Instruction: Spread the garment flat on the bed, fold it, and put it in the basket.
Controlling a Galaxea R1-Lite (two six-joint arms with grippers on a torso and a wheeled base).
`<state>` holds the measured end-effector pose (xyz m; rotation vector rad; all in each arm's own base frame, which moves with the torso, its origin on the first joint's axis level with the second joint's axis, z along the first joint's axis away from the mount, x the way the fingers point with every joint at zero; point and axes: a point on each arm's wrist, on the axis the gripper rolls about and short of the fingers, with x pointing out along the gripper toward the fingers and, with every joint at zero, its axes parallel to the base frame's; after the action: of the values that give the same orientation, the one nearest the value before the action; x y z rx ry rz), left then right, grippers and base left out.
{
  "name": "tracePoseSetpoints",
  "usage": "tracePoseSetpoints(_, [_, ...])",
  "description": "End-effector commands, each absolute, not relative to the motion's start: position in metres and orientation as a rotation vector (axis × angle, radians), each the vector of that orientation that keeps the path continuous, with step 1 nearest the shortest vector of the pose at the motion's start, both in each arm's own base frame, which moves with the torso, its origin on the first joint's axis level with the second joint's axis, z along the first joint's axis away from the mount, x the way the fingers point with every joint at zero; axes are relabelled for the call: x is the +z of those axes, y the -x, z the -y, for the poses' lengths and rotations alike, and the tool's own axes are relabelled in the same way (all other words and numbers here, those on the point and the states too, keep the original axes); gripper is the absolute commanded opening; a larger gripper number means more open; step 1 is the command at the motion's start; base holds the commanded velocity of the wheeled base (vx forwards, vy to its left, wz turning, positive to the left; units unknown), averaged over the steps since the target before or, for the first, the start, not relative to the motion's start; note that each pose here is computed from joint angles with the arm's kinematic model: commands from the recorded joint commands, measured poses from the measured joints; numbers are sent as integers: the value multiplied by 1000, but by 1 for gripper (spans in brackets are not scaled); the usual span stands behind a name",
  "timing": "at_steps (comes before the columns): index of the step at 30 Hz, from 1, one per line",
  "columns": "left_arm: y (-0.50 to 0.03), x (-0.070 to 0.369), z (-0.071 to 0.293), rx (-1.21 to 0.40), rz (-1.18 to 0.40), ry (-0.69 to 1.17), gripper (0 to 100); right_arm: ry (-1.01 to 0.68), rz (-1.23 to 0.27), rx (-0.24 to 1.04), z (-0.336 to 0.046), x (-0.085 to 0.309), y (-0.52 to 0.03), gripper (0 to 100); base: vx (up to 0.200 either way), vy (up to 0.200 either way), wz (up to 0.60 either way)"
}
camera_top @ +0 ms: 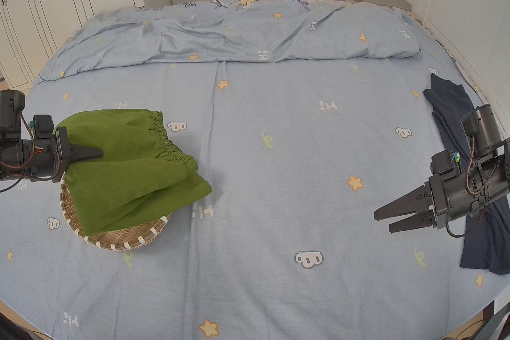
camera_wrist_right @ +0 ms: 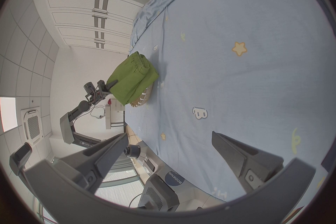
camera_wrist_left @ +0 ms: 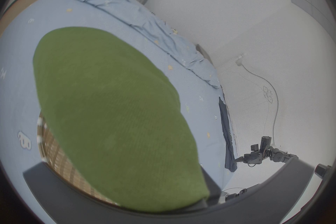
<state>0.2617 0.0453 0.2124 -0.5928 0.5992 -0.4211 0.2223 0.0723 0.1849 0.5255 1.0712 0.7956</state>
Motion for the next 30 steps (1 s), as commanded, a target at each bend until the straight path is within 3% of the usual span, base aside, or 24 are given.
tracePoseSetpoints(1, [-270,181,-53,-352,-710,656,0,-515,-1077,812,-76,185,-219,100,0,0,0])
tracePoseSetpoints(12, [-317,133,-63,-129,-1022,704,0,-509,-1081,809,-78,184,-219,100,0,0,0])
tracePoseSetpoints(23, [-362,101,-60,1,-1196,650,0,-508,-1087,808,-78,182,-220,100,0,0,0])
tracePoseSetpoints(30, [-364,107,-56,10,-1237,640,0,-508,-1088,807,-78,181,-220,100,0,0,0])
